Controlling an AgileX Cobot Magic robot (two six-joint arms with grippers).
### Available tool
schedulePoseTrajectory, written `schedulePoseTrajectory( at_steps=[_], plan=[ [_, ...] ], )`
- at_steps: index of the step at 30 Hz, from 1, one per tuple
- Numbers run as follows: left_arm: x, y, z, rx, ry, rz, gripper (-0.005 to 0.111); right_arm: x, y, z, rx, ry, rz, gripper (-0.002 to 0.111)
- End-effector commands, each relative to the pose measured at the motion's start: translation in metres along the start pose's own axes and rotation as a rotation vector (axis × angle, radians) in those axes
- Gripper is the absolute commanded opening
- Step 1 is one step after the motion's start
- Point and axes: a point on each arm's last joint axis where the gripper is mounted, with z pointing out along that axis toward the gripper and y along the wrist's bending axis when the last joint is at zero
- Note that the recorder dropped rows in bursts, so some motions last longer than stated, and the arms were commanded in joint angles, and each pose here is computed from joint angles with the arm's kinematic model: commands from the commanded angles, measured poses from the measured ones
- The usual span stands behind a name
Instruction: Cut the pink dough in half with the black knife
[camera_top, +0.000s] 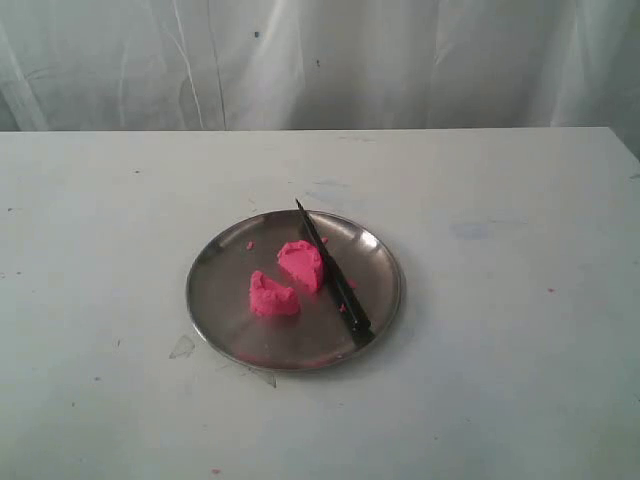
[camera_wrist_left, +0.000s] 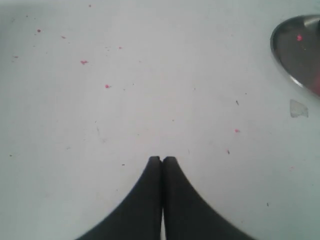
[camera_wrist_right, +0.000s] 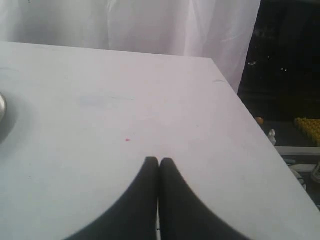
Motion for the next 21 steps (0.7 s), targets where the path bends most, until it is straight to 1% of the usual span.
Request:
schedulePoseTrajectory(
  at_steps=[1,20,21],
  plan=[
    [0.0022,0.0009,0.0003,-0.01,0.011,0.031,0.0,0.0001,0.0,0.0,0.0,-0.006,-0.01,0.0],
    [0.0016,0.0009,0.0003,-0.01,0.004,0.031,0.0,0.0,0.0004,0.0,-0.006,-0.007,-0.011,0.0],
    [0.0002,0.0009,0.0003,-0.01,-0.012,0.031,0.0,0.0,0.0004,0.0,-0.006,-0.007,-0.011,0.0]
  ],
)
